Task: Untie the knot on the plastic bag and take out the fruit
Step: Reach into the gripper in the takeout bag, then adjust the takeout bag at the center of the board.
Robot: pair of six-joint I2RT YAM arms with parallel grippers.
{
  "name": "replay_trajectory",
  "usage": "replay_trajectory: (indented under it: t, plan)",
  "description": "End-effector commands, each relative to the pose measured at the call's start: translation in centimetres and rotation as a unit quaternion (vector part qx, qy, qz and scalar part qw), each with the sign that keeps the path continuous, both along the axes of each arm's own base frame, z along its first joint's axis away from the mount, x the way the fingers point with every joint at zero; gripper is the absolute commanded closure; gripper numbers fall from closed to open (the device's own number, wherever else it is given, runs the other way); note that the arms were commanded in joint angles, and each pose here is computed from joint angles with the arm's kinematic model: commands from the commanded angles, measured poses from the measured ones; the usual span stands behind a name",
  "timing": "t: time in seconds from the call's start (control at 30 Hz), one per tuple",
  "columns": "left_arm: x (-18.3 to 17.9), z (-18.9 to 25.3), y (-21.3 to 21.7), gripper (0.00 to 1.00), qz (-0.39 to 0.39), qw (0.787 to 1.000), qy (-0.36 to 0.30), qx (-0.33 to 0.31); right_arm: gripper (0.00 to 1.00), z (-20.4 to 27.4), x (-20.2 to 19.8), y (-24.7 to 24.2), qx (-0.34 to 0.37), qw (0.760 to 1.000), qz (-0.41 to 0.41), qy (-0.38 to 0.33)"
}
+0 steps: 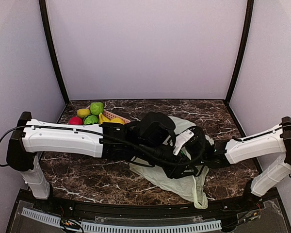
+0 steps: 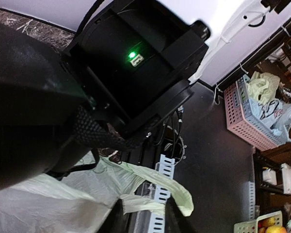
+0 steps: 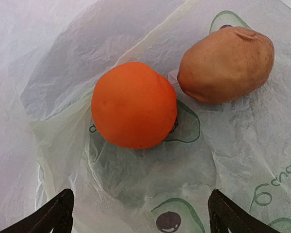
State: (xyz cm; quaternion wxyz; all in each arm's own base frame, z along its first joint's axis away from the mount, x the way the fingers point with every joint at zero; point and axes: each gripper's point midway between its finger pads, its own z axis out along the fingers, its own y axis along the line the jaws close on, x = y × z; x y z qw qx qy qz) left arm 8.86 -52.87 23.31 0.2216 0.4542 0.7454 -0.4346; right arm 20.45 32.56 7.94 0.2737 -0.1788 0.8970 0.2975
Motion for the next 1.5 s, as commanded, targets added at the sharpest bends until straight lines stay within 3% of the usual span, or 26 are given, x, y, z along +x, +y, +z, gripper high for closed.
replay_trajectory:
  t: [0.0,0.03,0.1,0.23,0.47,0.8,1.17,1.2,1.3,1.47]
  plan:
    - [0.0,4.3,0.9,0.60,0.000,0.998,-0.034,-0.044,0.07,0.3,0.8,1.3,0.037,0.999,0.007,-0.004]
    - [0.3,5.1,1.5,0.46,0.004,0.998,-0.046,-0.048,0.06,0.3,1.0,1.4,0.040,0.999,0.007,-0.004]
    - [2.1,5.2,3.2,0.31,0.045,0.996,-0.070,-0.029,0.06,0.2,1.1,1.9,0.044,0.999,0.010,-0.003]
    - [6.7,3.4,8.2,0.13,0.132,0.990,-0.055,0.017,0.06,-0.2,1.5,2.5,0.044,0.999,0.008,-0.001]
    - [14.6,-0.8,16.0,0.02,0.260,0.964,0.004,0.060,0.06,-0.2,1.8,2.7,0.043,0.999,0.005,0.000]
    - [18.1,-8.2,17.6,0.01,0.276,0.954,0.089,0.073,0.07,-0.2,2.4,2.9,0.045,0.999,-0.005,0.001]
    - [19.8,-11.6,15.1,0.04,0.253,0.957,0.123,0.070,0.08,0.0,2.9,3.1,0.047,0.999,-0.011,0.000]
    - [19.9,-12.1,14.9,0.07,0.251,0.957,0.123,0.073,0.08,0.0,3.0,3.1,0.047,0.999,-0.015,0.001]
    - [20.1,-13.1,14.9,0.31,0.251,0.956,0.126,0.086,0.08,0.1,3.6,3.0,0.049,0.998,-0.028,0.002]
    - [20.6,-14.8,15.3,0.59,0.261,0.952,0.122,0.108,0.08,-0.2,4.5,2.8,0.047,0.998,-0.050,0.007]
